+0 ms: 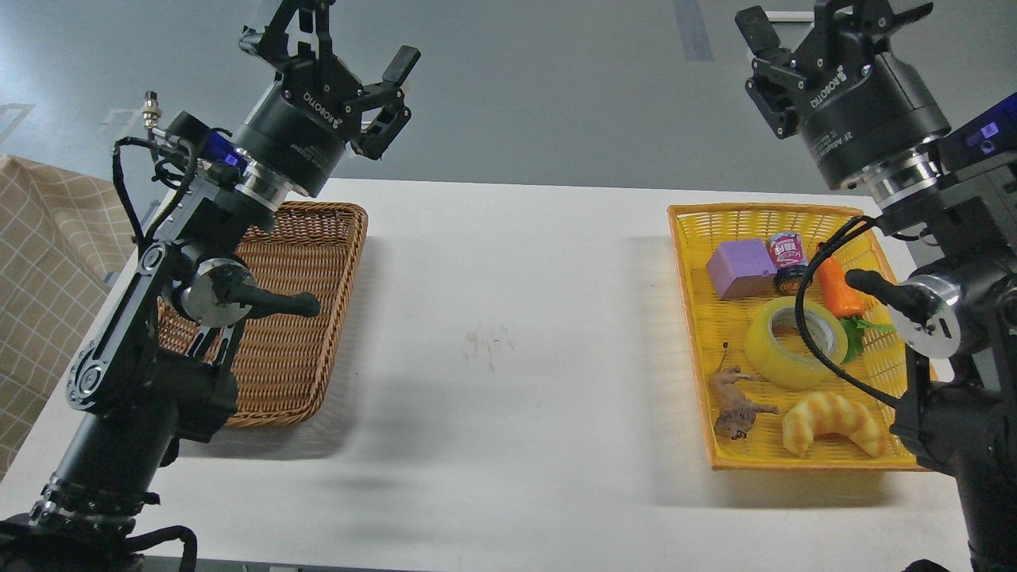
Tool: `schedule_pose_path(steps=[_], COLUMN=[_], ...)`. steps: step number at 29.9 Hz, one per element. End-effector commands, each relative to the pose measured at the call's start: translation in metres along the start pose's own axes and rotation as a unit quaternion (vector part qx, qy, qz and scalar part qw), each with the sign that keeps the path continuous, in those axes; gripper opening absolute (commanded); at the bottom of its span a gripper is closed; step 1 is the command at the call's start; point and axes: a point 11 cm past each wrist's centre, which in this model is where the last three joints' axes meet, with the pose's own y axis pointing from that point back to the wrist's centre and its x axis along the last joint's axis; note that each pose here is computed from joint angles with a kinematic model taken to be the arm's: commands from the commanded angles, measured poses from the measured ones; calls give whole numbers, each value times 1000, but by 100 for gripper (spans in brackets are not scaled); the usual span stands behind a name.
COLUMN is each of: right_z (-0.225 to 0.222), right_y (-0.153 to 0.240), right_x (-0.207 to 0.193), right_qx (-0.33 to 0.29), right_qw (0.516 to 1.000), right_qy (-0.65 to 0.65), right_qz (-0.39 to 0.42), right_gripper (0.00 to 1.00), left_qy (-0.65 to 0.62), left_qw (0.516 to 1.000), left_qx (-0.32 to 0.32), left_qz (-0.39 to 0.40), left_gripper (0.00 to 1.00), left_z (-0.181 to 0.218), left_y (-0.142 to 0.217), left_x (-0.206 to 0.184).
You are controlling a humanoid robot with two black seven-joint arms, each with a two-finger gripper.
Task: Place and transfer tape with both arms
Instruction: 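Move the right gripper down into the yellow basket toward the tape roll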
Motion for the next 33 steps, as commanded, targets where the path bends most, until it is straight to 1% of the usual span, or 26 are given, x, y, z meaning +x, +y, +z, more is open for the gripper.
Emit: schedule_pose_path(steps=[1,4,6,8,10,12,13,15,20,25,31,33], right_z=[12,21,23,29,41,39,37,32,33,35,62,83], right_y=[9,21,26,35,48,54,60,65,80,88,98,106], right_x=[5,24,33,46,61,73,85,102,132,139,148,147], right_qx=[-52,-99,-114,-141,-191,-211,-230,-251,-291,-293,-328,-348], right_qw=[991,972,966,952,914,892,875,858,833,826,809,803], right_qy=[114,196,217,256,333,371,394,416,435,441,447,439], right_qz=[-55,-81,-84,-92,-129,-148,-160,-166,-178,-194,-197,-203], right_gripper=[100,100,100,100,100,100,100,100,100,100,100,100], left_qy=[-14,-24,-26,-26,-26,-25,-26,-32,-41,-40,-43,-44], left_qw=[1000,1000,1000,1000,1000,1000,1000,999,999,999,999,999], left_qx=[7,9,9,10,12,13,14,14,15,17,18,18], left_qz=[0,0,1,2,5,6,6,5,5,5,6,6], left_gripper=[98,98,98,98,98,98,98,98,98,98,98,98], left_z=[4,8,8,8,7,6,6,9,13,12,13,14], left_y=[3,4,5,5,7,8,9,10,10,10,12,12], left_x=[6,10,11,11,12,13,13,15,18,17,19,20])
